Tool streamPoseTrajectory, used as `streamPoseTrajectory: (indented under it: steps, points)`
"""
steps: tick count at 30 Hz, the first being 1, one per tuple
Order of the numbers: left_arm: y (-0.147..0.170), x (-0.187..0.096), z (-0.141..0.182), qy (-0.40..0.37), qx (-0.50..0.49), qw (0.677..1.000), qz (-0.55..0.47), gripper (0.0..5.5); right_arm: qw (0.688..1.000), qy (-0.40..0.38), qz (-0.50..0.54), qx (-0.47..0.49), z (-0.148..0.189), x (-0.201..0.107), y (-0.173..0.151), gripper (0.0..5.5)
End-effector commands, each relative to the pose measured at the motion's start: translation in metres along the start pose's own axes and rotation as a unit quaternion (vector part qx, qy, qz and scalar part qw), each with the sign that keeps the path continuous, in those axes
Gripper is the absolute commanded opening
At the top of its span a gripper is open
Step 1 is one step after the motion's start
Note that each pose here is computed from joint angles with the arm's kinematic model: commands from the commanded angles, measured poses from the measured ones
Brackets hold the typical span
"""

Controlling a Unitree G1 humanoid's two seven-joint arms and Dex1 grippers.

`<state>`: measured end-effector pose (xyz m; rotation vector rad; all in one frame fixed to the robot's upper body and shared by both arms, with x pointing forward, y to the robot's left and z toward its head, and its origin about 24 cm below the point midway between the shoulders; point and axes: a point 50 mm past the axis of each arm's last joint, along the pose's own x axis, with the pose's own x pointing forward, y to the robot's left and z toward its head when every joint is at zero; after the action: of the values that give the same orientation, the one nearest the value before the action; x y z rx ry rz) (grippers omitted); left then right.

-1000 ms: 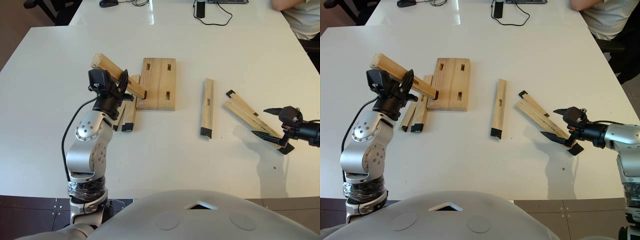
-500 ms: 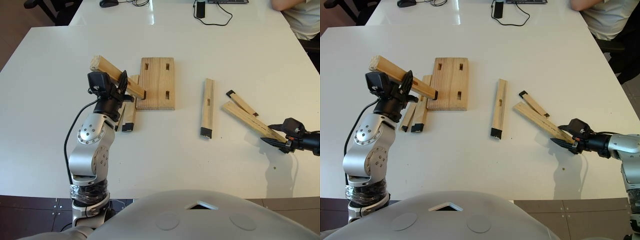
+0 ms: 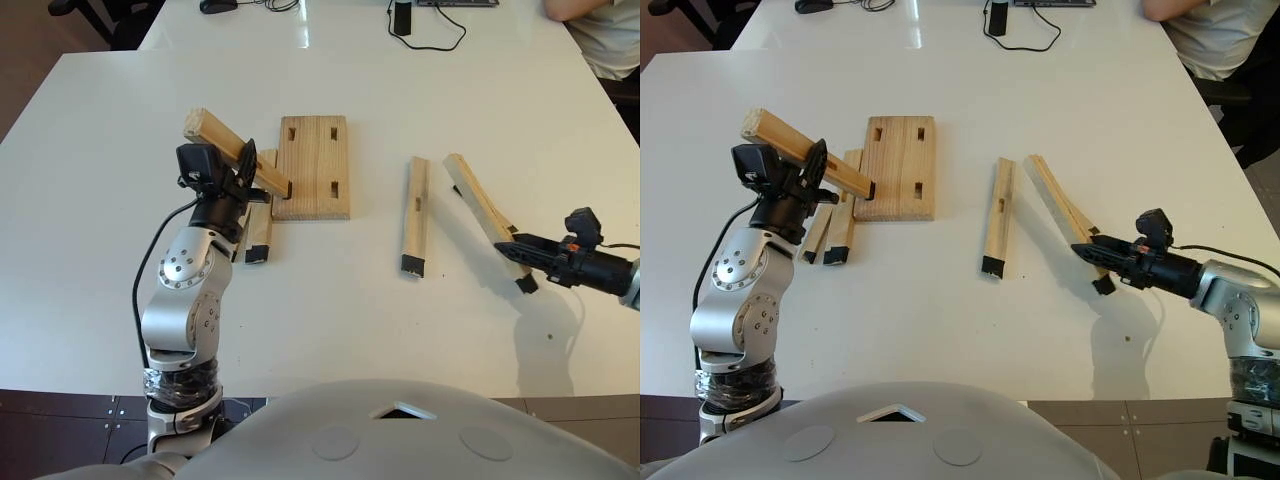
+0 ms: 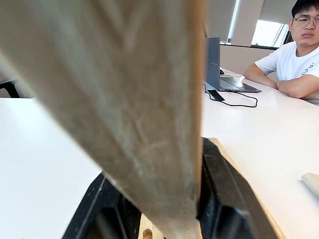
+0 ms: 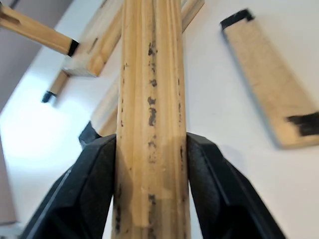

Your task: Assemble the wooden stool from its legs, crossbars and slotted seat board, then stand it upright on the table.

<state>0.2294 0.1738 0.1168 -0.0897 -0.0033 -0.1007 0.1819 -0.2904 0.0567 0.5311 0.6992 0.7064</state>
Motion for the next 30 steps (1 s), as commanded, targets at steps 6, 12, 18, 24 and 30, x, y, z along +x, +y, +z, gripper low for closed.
streamPoseTrajectory:
  steps: [6, 12, 18, 24, 30]
  points:
    - [0.014, 0.004, -0.034, 0.113, 0.025, 0.993, 0.000, 1.16, 0.894, -0.221, 0.085, 0.382, -0.057, 0.057, 0.069, 2.03]
    - [0.015, 0.005, -0.034, 0.113, 0.023, 0.993, 0.001, 1.12, 0.867, -0.233, -0.014, 0.439, -0.045, 0.067, 0.045, 2.03]
    - [0.011, 0.006, -0.036, 0.114, 0.019, 0.993, -0.001, 1.12, 0.873, -0.169, -0.131, 0.438, -0.082, 0.077, -0.002, 2.03]
    - [0.011, 0.005, -0.037, 0.114, 0.016, 0.993, 0.000, 1.12, 0.900, -0.164, -0.108, 0.389, -0.079, 0.075, 0.000, 2.96]
    - [0.011, 0.001, -0.040, 0.118, 0.013, 0.993, 0.006, 1.11, 0.954, -0.150, -0.078, 0.249, -0.048, 0.056, 0.020, 3.58]
